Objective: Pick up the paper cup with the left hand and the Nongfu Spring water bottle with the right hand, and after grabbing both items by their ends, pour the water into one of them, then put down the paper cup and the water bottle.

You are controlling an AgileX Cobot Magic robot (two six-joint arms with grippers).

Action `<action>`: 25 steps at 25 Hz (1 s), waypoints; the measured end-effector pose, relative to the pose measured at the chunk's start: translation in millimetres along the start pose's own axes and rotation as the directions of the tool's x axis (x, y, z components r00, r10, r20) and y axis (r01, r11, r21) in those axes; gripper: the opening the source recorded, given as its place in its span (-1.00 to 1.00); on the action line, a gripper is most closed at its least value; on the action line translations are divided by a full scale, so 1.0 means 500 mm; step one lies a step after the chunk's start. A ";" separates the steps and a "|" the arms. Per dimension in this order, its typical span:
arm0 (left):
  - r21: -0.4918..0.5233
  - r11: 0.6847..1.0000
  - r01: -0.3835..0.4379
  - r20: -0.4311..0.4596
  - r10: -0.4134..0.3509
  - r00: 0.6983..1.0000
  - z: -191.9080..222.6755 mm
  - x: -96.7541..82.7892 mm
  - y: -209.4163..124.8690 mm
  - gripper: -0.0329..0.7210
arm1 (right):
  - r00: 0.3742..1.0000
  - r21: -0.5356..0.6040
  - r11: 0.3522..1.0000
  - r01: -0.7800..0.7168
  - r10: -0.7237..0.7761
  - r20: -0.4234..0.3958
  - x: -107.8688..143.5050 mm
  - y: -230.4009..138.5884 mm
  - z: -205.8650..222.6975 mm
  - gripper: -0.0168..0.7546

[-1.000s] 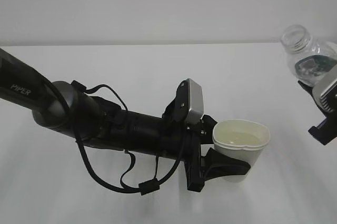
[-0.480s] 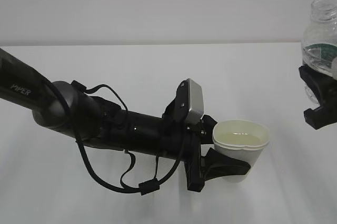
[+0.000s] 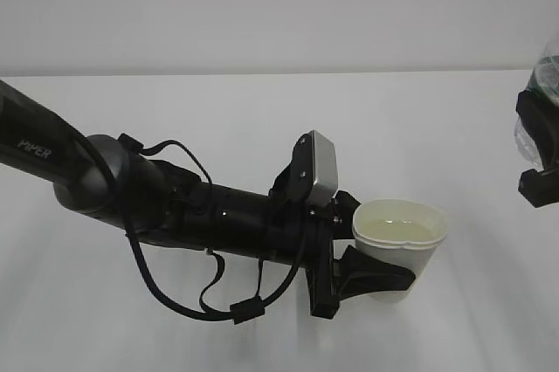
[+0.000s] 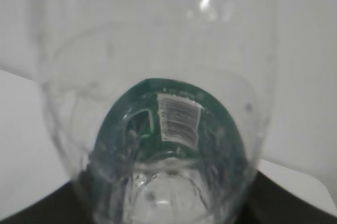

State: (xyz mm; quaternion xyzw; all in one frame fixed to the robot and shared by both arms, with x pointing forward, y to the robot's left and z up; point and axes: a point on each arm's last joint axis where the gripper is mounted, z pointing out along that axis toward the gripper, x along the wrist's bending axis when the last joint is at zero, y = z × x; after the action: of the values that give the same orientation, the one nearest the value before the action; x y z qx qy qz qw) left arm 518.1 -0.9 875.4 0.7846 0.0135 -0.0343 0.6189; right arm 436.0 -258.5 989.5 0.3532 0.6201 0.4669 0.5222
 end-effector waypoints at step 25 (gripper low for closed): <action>0.018 1.000 0.000 -0.012 0.000 1.000 0.000 0.002 -0.003 0.21 | 0.976 0.178 0.961 -0.213 0.219 -0.016 0.040 -0.126 0.058 -0.08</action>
State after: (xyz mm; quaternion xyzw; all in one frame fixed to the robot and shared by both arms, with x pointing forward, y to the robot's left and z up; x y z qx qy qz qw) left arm 519.1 -0.6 873.7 0.7904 0.0170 -0.0297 0.6116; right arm 463.2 -253.5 922.9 0.4548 0.6258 0.4709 0.4240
